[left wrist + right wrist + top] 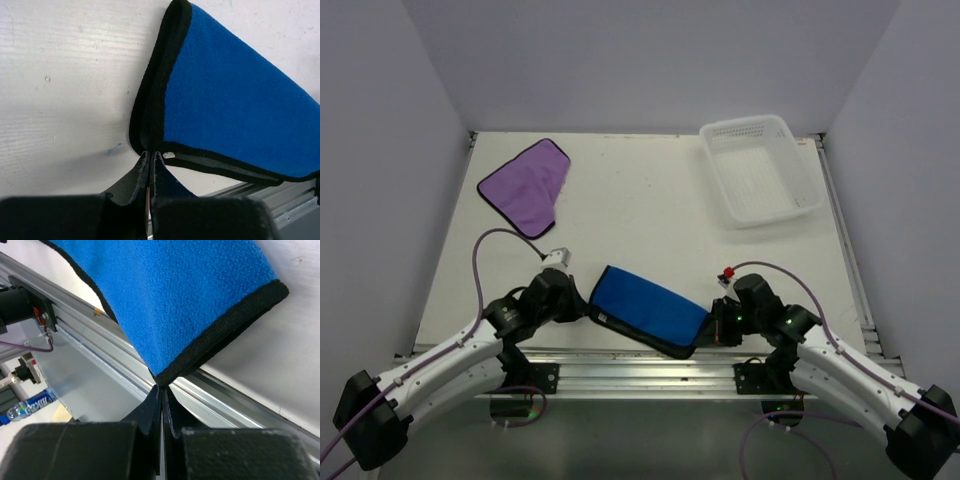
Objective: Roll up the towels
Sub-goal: Fold the towel
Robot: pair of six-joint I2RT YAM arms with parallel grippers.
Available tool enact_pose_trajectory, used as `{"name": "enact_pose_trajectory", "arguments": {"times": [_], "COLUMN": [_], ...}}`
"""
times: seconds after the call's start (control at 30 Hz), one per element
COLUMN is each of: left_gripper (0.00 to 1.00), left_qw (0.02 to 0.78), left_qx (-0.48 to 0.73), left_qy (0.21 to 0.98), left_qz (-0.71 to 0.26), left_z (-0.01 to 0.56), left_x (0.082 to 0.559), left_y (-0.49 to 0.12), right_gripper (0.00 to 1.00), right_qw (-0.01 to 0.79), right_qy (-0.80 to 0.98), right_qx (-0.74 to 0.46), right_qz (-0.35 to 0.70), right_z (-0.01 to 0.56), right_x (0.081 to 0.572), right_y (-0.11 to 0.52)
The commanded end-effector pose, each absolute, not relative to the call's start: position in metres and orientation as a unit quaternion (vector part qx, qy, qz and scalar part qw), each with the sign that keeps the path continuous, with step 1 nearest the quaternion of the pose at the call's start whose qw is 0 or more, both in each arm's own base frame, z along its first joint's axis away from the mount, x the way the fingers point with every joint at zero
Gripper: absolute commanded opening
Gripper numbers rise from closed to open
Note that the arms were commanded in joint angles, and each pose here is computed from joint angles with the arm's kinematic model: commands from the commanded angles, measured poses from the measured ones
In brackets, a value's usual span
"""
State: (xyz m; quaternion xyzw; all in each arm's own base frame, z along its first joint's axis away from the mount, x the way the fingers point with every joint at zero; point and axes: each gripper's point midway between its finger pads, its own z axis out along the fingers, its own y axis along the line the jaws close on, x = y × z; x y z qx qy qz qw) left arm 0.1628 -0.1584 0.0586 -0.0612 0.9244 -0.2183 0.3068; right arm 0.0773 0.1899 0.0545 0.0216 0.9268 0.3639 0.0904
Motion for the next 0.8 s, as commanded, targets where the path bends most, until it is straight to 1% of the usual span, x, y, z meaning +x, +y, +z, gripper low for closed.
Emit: {"name": "enact_pose_trajectory", "arguments": {"times": [0.0,0.37,0.77], "left_gripper": [0.00,0.00,0.00], "left_qw": [0.299,0.305,0.307], "left_qx": [-0.076,-0.105,-0.089], "left_qy": [0.927,0.932,0.932], "left_qz": [-0.212,-0.167,-0.171], "left_z": [0.058,0.053,0.048], "left_x": [0.161,0.164,0.159], "left_y": [-0.158,-0.143,-0.149], "right_gripper": [0.00,0.00,0.00], "right_qw": [0.070,0.060,0.052], "right_qy": [0.923,0.924,0.916], "right_qx": [0.001,-0.007,-0.023], "right_qz": [0.378,0.376,0.397], "right_z": [0.062,0.066,0.065], "right_x": [0.065,0.054,0.046], "right_y": [0.190,0.184,0.186]}}
